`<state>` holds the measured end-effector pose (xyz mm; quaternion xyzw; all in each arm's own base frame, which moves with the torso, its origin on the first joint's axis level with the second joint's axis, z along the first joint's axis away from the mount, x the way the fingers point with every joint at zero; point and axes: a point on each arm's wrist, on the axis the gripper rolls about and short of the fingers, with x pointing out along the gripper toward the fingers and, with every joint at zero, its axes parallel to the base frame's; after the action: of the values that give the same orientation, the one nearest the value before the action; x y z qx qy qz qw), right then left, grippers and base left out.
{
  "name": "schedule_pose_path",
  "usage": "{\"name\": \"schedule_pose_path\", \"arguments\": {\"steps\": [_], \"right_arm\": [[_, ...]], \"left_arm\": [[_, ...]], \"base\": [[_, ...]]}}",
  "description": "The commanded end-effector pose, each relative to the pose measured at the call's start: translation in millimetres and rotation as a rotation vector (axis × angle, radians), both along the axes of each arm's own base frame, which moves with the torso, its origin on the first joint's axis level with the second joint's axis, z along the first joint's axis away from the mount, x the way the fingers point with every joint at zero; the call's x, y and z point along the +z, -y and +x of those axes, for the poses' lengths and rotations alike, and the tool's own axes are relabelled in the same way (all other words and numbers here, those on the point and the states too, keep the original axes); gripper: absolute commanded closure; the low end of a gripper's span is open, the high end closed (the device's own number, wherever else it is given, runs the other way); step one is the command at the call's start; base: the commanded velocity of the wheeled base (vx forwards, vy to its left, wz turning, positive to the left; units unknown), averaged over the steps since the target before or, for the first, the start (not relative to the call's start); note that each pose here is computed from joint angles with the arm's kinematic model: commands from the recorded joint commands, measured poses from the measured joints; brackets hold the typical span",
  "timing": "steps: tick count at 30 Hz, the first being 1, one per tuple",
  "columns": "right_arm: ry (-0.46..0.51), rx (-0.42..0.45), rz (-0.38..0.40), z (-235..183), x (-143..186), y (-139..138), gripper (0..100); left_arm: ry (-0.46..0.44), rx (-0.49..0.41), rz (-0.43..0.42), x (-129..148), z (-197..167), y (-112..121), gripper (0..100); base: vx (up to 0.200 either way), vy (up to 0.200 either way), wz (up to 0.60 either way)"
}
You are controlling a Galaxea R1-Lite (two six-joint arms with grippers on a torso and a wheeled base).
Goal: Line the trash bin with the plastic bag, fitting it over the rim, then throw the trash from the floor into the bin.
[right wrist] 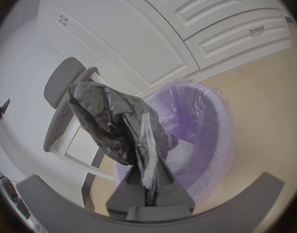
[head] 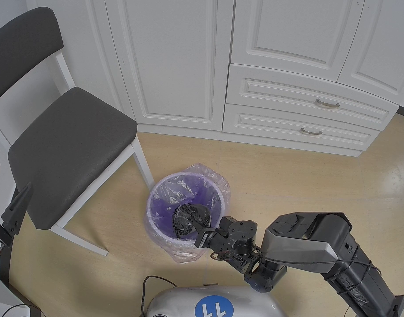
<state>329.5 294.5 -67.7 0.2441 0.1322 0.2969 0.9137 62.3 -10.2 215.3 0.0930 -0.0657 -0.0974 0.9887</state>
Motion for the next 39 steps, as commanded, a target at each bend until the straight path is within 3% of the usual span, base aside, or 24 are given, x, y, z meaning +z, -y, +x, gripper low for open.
{"name": "schedule_pose_path", "arguments": {"steps": [1, 11, 12, 31, 35, 39], "right_arm": [[-0.002, 0.000, -0.001, 0.5, -1.2, -0.5, 100], [-0.007, 0.000, -0.008, -2.2, -1.4, -1.5, 100], [-0.006, -0.001, -0.008, -2.1, -1.4, -1.5, 0], [0.048, -0.015, 0.039, -9.2, 17.6, -9.4, 0], [0.072, 0.004, 0.023, -19.1, 33.9, -11.0, 0], [0.135, 0.009, -0.047, -23.0, 47.2, -7.1, 0]], "left_arm": [[-0.008, -0.003, 0.001, -1.6, 0.8, 0.3, 0], [-0.005, -0.004, 0.002, -1.7, 0.2, 0.3, 0], [-0.005, -0.004, 0.002, -1.7, 0.2, 0.3, 0], [-0.005, -0.006, 0.003, -2.0, -0.1, 0.3, 0], [-0.003, -0.006, 0.004, -1.9, -0.5, 0.3, 0], [0.000, -0.007, 0.003, -1.4, -0.8, 0.3, 0]], "base": [[0.000, 0.000, 0.00], [0.000, 0.000, 0.00], [0.000, 0.000, 0.00], [0.000, 0.000, 0.00], [0.000, 0.000, 0.00], [0.000, 0.000, 0.00]]}}
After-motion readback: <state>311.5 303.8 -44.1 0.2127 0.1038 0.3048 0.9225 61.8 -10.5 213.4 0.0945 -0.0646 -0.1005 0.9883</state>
